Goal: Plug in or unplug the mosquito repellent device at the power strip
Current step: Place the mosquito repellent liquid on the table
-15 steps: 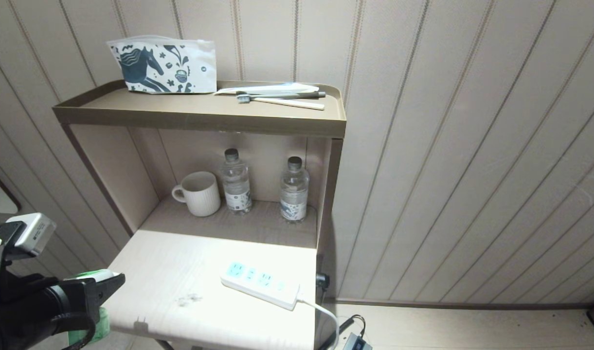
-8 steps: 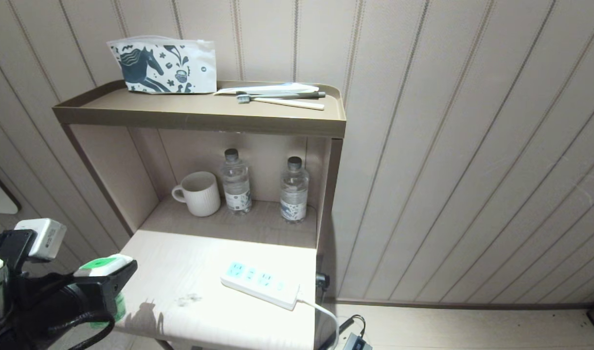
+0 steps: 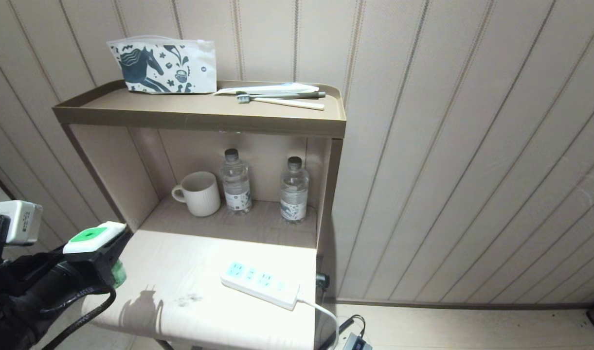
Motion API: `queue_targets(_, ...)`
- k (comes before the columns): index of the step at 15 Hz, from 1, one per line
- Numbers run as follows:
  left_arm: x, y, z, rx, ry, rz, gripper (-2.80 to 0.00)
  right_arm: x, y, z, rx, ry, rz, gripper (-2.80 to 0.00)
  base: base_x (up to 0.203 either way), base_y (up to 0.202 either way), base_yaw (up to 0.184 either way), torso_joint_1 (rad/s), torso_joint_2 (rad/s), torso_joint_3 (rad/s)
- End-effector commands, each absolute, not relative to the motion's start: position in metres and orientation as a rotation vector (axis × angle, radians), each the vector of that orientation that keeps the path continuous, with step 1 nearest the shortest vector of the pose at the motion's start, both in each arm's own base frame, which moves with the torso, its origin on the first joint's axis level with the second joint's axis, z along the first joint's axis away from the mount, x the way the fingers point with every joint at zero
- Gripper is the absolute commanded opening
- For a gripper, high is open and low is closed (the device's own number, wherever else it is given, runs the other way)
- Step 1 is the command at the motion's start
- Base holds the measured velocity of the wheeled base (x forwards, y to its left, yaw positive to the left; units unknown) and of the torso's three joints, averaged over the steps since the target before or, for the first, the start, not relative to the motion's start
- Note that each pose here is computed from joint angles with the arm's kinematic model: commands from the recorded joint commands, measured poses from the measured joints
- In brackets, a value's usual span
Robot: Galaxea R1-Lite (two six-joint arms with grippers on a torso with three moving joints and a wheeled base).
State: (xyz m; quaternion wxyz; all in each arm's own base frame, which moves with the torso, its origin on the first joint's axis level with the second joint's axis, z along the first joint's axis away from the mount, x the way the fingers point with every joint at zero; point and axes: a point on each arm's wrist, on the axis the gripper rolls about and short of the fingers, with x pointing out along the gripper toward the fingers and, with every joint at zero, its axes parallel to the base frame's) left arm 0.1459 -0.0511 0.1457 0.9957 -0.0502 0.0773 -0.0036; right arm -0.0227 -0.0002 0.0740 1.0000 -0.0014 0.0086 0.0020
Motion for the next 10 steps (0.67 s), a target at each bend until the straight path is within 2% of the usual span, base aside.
queue_targets(1,0.1467,-0.0514,0.1433,-0.095,0.160,-0.004,-2.80,-0.0225,-0.0002,0.0740,-0.003,0.020,0.005,-2.80,0.000,0.000,0.000,0.000,0.00,0.000)
queue_targets(10,0.1505,-0.0521,0.1423,-0.032,0.081,0.032,-2.80,-0.0225,-0.0002,0.0740,-0.003,0.020,0.005,-2.80,0.000,0.000,0.000,0.000,0.00,0.000)
